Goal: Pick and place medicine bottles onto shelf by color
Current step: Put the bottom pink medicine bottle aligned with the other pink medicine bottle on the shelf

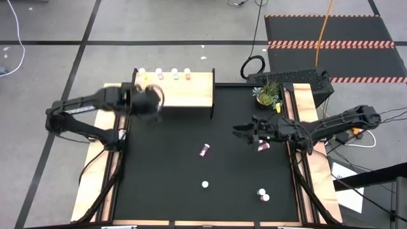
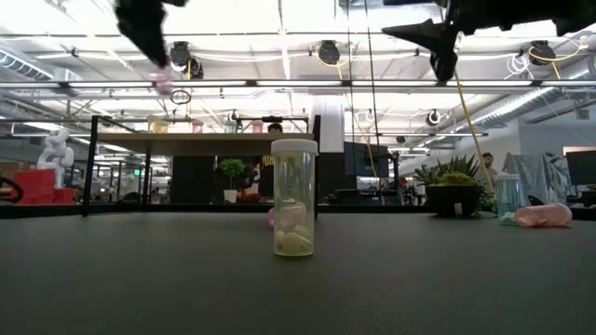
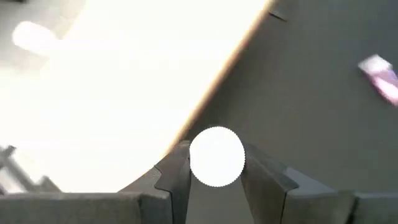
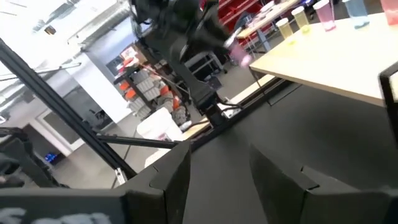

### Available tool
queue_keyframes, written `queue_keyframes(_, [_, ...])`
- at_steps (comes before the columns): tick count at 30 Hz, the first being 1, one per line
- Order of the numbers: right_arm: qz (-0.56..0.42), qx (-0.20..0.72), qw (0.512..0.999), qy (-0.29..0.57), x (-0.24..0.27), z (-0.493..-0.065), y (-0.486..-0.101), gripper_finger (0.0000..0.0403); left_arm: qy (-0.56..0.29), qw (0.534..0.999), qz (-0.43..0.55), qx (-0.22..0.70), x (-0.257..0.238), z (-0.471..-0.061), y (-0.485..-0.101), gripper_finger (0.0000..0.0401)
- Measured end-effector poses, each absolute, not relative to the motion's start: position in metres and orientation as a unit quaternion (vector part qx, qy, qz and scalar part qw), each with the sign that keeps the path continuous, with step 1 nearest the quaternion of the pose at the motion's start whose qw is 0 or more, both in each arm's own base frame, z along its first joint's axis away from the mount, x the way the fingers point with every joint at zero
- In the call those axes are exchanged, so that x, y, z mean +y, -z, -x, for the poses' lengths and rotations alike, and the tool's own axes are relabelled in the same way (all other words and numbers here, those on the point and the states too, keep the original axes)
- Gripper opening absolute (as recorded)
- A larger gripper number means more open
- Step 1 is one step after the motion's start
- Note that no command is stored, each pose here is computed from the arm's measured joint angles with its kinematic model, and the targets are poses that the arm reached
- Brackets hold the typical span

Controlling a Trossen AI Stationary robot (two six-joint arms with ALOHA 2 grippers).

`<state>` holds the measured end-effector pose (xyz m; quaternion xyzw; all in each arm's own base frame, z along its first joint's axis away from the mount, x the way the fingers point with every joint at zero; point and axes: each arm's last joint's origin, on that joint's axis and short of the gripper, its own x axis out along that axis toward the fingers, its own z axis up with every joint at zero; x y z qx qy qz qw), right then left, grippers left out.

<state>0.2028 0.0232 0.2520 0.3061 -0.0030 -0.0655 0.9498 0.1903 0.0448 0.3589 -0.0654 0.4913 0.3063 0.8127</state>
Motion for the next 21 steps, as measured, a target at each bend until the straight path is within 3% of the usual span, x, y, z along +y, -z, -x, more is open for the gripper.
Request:
queue_keyframes(5, [-0.302,0.006,0.951,0.061,0.008,-0.204,-0.251,0.0155,-0.357,0.812,0.063,0.458,0.103,-0.196,-0.365,0.0124])
queue_keyframes(12, [-0.304,0.02,0.95,0.068,-0.011,-0.204,-0.248,0.0155,-0.379,0.785,0.089,0.481,0.166,-0.2,-0.342,0.0124])
queue_keyframes(21, [-0.307,0.038,0.949,0.065,-0.021,-0.203,-0.245,0.0155,-0.379,0.771,0.119,0.498,0.2,-0.199,-0.322,0.0124])
